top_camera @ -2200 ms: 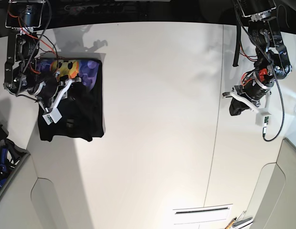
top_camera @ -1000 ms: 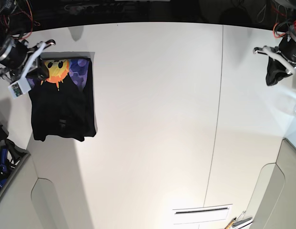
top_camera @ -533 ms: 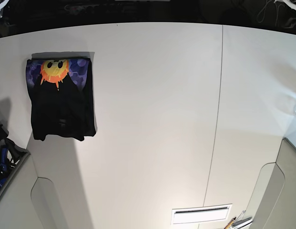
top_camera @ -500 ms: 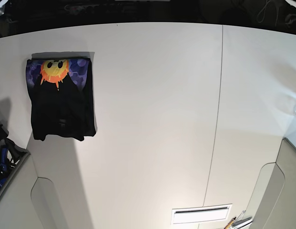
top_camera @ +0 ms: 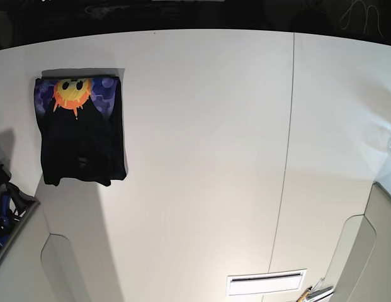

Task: Fold the T-shirt properly

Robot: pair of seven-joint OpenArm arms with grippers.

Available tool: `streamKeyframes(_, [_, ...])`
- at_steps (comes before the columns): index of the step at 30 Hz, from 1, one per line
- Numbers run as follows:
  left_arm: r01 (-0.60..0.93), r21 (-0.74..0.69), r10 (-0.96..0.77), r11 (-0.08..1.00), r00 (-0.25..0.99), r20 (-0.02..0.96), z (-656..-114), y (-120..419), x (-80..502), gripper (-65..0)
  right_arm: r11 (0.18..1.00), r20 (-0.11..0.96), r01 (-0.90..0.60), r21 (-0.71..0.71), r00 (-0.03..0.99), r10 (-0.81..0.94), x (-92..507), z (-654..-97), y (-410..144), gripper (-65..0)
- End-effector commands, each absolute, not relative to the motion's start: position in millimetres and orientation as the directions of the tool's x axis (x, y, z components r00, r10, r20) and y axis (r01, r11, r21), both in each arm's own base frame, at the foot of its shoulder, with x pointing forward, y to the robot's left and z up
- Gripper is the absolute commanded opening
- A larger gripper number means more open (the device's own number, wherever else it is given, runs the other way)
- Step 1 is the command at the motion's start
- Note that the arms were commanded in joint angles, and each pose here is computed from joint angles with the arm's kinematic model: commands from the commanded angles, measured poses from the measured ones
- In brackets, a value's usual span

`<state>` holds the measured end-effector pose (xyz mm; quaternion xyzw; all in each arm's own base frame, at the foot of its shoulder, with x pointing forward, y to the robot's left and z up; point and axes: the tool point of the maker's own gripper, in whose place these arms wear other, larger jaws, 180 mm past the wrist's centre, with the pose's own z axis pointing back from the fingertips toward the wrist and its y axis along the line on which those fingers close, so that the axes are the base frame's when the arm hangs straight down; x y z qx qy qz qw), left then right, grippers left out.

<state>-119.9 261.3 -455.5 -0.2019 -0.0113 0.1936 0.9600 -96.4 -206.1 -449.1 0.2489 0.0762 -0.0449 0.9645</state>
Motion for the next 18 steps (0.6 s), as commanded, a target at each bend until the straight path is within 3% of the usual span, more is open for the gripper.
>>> streamKeyframes(1, [-0.378,-0.386,0.39,0.841,0.92,-0.052,-465,263,-126,-65.0,0.879,-0.191,0.138,0.457,0.98,-0.055,-103,-459,-214,-65.0])
streamKeyframes(5, [-0.385,-0.371,0.433,0.845,0.9,0.05,-519,258,-110,-65.0,0.881,-0.179,0.244,0.405,0.966,-0.186,-109,-517,-226,-65.0])
streamKeyframes(10, [-0.281,-0.407,0.383,0.869,0.904,0.192,-567,227,-43,-65.0,0.852,-0.088,0.332,0.405,0.941,-0.325,-63,-577,-215,-65.0])
streamKeyframes(15, [-0.128,-0.468,0.265,0.875,0.934,0.239,-590,167,21,-65.0,0.831,-0.042,0.322,0.453,0.939,-0.341,3,-610,-168,-65.0])
streamKeyframes(18, [-0.073,-0.392,0.189,0.917,0.945,0.268,-603,153,47,-65.0,0.857,-0.021,0.272,0.437,0.956,-0.293,35,-621,-147,-65.0])
